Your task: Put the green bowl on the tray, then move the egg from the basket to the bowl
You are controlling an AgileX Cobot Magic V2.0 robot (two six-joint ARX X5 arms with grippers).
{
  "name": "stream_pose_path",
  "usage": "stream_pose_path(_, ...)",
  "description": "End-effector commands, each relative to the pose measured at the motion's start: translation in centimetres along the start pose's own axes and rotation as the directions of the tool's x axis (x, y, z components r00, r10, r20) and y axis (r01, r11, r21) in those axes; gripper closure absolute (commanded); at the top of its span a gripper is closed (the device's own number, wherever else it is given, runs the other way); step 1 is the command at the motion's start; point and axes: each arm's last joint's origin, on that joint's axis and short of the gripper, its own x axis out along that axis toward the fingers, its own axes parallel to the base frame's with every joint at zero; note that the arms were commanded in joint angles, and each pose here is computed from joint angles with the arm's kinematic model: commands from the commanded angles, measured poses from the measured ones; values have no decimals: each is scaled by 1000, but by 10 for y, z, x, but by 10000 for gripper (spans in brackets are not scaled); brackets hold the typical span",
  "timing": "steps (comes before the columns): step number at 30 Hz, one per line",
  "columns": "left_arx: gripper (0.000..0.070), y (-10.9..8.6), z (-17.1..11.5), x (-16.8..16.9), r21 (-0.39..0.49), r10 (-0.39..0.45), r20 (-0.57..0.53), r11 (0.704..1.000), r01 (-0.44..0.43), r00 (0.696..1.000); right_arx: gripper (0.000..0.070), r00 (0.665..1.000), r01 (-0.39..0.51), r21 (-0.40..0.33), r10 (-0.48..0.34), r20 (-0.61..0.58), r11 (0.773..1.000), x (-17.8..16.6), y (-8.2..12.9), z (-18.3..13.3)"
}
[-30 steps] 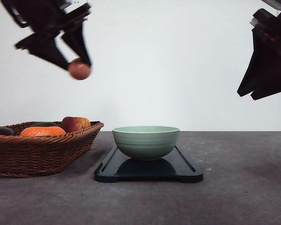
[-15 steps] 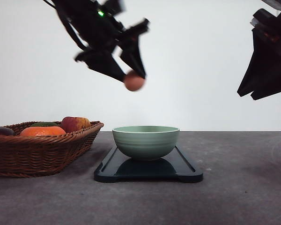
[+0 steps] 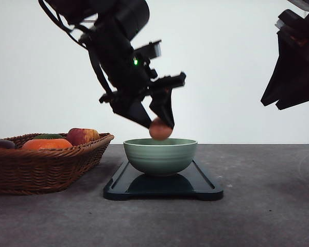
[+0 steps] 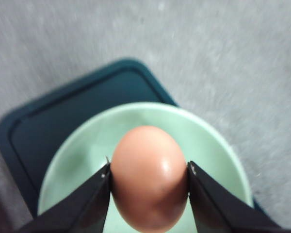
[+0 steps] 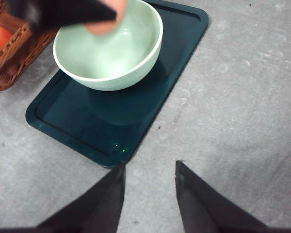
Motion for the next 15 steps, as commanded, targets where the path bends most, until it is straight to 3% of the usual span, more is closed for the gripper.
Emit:
stream_pose_path(1,477,-3,1,8,15,-2,-5,1000,2,1000,500,1000,-1,5,1,-2,1000,1,0,1)
stream_pose_path(15,473,-1,-15,29,14,3,-74,1000,-2,997,500,1000,-1,6,1,-2,1000,1,0,1)
